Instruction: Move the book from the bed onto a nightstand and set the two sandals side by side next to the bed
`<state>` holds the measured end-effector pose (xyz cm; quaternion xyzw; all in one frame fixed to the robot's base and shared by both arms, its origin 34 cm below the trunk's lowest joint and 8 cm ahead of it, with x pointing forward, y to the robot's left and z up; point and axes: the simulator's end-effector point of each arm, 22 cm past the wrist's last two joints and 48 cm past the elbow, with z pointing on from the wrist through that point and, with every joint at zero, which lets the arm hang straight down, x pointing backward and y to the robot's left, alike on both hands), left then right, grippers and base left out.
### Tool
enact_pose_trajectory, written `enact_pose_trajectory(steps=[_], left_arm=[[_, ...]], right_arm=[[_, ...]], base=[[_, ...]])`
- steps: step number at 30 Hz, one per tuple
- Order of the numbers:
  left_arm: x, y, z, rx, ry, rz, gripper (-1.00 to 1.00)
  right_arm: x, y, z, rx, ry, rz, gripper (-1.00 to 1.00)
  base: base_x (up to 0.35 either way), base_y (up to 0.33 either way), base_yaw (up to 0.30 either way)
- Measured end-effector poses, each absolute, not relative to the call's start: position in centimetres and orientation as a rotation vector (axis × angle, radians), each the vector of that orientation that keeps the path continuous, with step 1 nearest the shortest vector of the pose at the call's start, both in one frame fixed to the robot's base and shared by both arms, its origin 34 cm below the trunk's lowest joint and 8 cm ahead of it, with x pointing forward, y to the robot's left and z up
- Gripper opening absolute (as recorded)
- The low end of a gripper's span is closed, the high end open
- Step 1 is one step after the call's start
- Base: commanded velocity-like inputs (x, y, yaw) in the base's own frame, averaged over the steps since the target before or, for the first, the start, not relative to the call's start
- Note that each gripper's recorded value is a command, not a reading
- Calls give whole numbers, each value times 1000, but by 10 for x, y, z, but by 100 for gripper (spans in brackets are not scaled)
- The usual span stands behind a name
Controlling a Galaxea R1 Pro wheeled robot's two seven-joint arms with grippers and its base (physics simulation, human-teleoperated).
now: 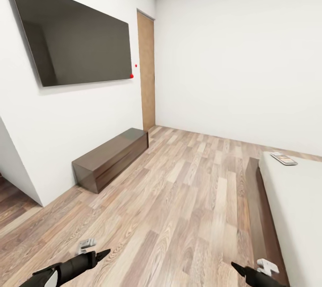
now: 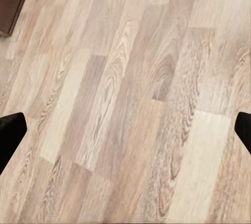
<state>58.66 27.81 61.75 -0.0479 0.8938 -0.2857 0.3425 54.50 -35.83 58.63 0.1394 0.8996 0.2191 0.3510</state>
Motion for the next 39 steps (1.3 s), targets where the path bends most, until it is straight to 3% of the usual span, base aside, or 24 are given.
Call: enact_pose_trajectory(steps=[3,11,25,39], left_arm=[[587,272,602,-159,2348,-653,100],[555,293,549,-193,2469,-261,100],[541,259,539,-63,2506,-265,100],[539,242,537,-23,2511,-285,100]], right_arm=[[528,-325,554,279,2459,464,100],[512,-324,532,128,2571,276,100],[509,-353,523,205,2598,20,100],[513,-330,526,153,2586,166,100]], base=[[329,0,0],[330,0,0],[331,0,0],[277,0,0]])
